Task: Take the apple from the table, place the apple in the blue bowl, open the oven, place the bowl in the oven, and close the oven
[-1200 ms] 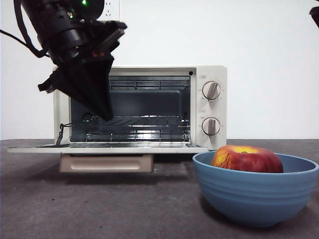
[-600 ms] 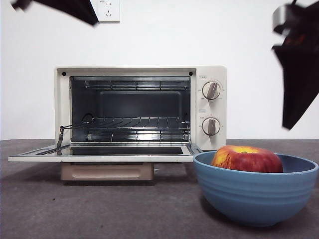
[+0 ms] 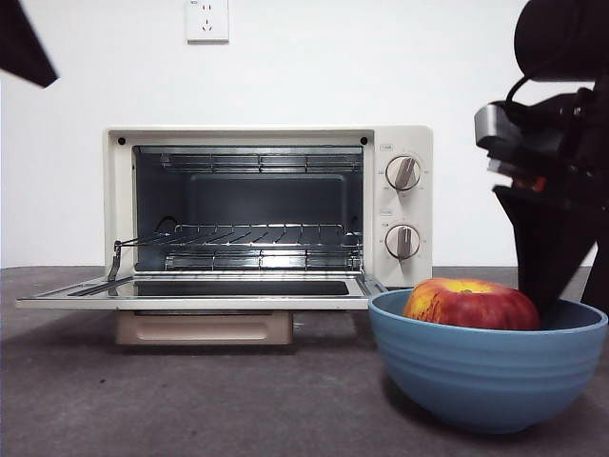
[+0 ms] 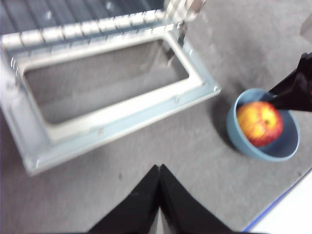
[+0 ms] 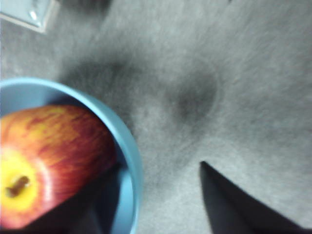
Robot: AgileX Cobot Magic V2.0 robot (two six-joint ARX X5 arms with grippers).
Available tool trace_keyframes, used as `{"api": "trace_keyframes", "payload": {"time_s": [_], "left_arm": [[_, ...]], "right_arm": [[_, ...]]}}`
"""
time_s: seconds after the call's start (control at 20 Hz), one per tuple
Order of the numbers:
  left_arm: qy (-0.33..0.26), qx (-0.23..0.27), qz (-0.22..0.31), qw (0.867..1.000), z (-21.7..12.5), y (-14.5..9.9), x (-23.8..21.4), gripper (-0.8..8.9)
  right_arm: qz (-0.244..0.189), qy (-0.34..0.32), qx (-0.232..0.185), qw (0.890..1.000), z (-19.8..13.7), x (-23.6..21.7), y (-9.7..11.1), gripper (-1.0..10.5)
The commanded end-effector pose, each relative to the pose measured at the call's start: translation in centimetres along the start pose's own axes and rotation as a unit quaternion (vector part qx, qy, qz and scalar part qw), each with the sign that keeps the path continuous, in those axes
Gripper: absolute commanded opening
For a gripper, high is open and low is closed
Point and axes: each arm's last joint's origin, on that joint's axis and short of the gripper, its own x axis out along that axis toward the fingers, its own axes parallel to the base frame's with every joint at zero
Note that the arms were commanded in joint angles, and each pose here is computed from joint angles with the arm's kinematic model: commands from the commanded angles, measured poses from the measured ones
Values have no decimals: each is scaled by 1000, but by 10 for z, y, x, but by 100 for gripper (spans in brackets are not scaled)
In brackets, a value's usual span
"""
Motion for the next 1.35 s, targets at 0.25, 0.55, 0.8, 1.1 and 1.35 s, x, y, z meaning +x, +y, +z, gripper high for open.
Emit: {"api": "trace_keyframes", "payload": {"time_s": [0.25, 0.55, 0.8, 1.1, 1.35], "left_arm": [[-3, -4, 1, 1000, -2, -1, -4, 7], [-3, -4, 5, 1000, -2, -1, -4, 7], [-5, -2, 23, 1000, -2, 1, -4, 7], [-5, -1, 22, 1000, -2, 0, -4, 7], [-5, 0, 22, 1000, -2, 0, -4, 7]], "right_arm": [[27, 6, -11, 1000, -2, 7, 2, 41], [49, 10, 2, 999, -3, 6, 4, 2], [114, -38, 8, 993, 8, -20, 27, 2], [122, -106, 5, 987, 47, -49, 67, 2], [89, -122, 43, 988, 99, -37, 83, 2]]}}
